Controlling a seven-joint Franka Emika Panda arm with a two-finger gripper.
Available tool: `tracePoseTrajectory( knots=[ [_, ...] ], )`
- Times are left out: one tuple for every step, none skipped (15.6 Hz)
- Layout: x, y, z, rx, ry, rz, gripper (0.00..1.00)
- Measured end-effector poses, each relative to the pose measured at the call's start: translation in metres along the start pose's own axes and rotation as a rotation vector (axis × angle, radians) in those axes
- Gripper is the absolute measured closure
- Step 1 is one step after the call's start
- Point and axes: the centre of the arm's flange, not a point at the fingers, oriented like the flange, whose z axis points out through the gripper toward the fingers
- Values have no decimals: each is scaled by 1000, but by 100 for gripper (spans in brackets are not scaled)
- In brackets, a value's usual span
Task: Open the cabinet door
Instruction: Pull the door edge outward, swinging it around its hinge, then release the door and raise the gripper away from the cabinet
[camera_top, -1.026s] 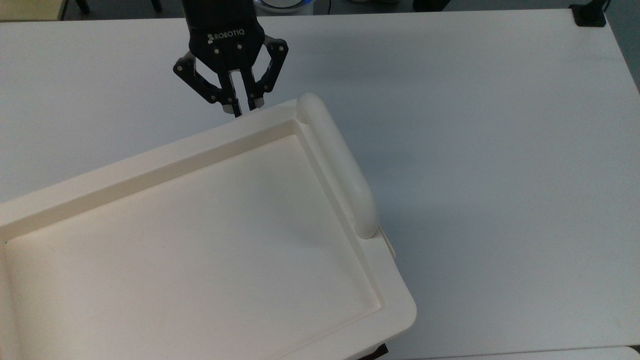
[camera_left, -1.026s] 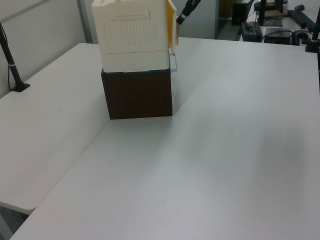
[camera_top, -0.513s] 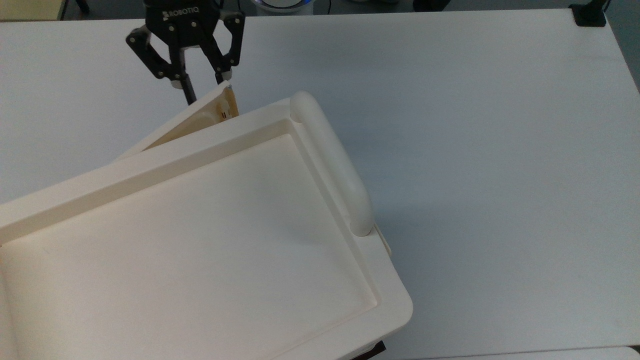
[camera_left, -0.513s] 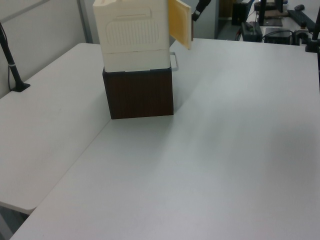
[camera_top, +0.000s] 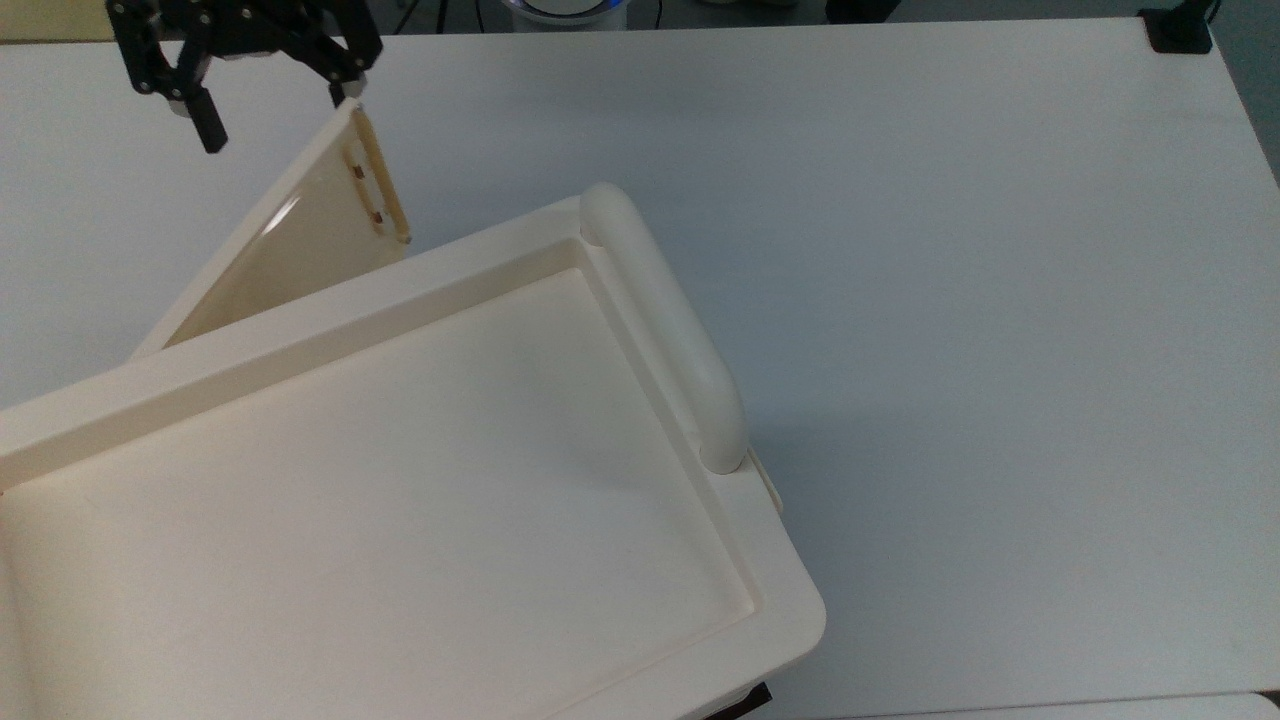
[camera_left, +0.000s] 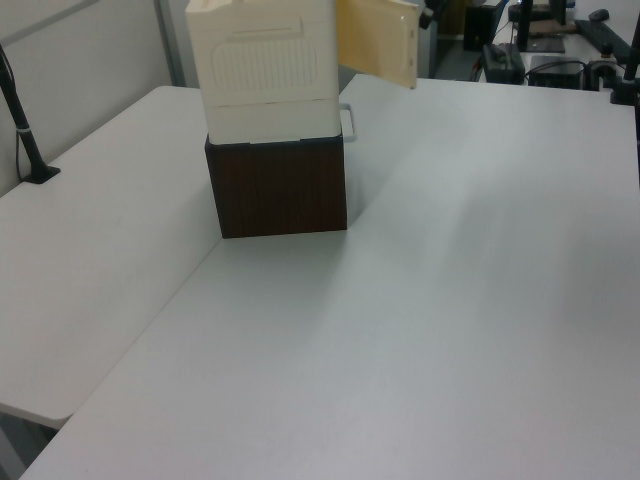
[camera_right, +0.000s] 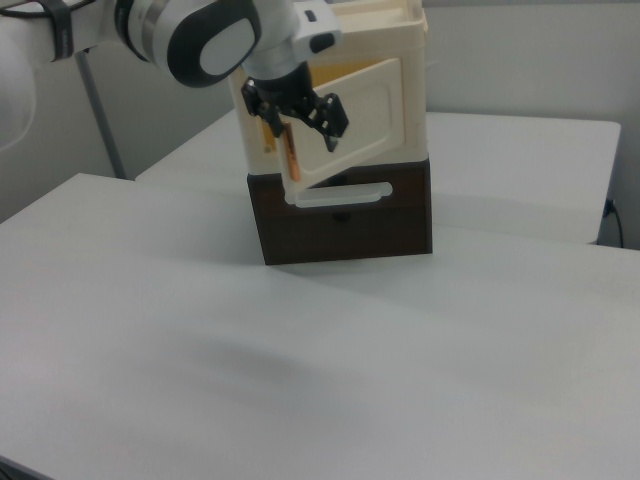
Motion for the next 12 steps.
tracePoseTrajectory(
  knots=[
    [-5, 17, -6, -13, -3, 24, 0],
    [-10, 36, -12, -31, -1, 49, 0],
    [-15, 56, -16, -50, 1, 74, 0],
    [-20, 72, -20, -67, 1, 96, 0],
    [-25, 87, -24, -88, 0, 114, 0],
    [-30, 100, -28, -114, -4, 125, 0],
    [-34, 112, -32, -145, -10, 132, 0],
    [-38, 123, -38, -176, -15, 137, 0],
    [-42, 132, -45, -201, -16, 143, 0],
    [-46, 138, -53, -218, -13, 149, 0],
    [-48, 142, -63, -226, -4, 156, 0],
    [-50, 143, -73, -232, 8, 160, 0]
  ],
)
